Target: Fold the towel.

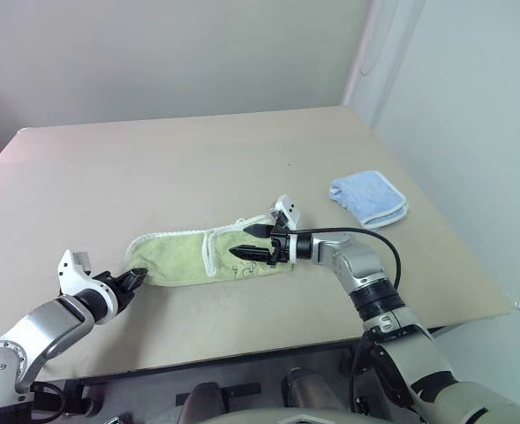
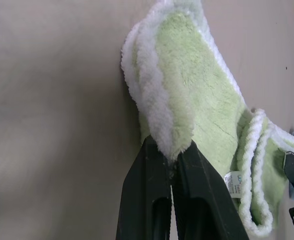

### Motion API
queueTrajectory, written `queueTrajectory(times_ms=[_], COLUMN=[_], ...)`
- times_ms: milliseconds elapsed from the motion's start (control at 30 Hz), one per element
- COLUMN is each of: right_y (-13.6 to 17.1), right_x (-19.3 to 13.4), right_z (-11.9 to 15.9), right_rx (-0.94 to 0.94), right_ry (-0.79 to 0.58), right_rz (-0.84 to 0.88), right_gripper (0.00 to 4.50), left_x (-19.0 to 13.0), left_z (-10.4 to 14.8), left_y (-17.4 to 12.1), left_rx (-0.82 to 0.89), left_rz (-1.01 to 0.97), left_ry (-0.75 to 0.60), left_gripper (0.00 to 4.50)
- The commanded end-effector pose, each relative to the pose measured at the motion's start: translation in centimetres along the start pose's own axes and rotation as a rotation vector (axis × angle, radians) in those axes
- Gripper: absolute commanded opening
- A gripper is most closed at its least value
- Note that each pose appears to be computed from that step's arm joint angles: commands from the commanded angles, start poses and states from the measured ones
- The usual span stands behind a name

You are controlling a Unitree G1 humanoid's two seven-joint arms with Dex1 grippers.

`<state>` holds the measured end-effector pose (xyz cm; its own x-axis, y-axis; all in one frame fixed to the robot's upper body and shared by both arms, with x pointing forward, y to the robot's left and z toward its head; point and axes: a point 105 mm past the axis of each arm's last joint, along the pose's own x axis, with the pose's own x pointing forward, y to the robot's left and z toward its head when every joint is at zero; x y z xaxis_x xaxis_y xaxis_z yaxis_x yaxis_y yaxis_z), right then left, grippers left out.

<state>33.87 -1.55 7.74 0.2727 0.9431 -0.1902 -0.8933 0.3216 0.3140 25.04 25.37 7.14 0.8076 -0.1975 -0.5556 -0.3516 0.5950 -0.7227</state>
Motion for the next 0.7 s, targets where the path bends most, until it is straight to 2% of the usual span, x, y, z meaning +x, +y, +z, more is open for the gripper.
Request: queueTrajectory(times_ms=[33,267,500,700], right_y=[0.8,3.2,2.8,2.6], right_x=[-0.6,-1.7,-2.0,-2.1], right_z=[1.8,3.2,2.6,2.1], right_rx=[-0.028,-0.011,-0.01,-0.005], right_ry=[-0.056,-0.103,-0.084,-0.072], right_rz=[0.054,0.191,0.141,0.122], right_gripper=[4.5,4.5,4.5,4.5], left_x=[-0.5,-1.5,-4.0,-4.0], left_z=[2.4,4.3,8.0,9.2], left_y=[-0.2,2.3,3.6,1.3], left_rx=[0.006,0.04,0.096,0.234], left_rz=[-0.016,0.051,0.048,-0.11], left_ry=[-0.074,-0.099,-0.165,-0.126], left_gripper=[0.05,0.05,0.05,0.05])
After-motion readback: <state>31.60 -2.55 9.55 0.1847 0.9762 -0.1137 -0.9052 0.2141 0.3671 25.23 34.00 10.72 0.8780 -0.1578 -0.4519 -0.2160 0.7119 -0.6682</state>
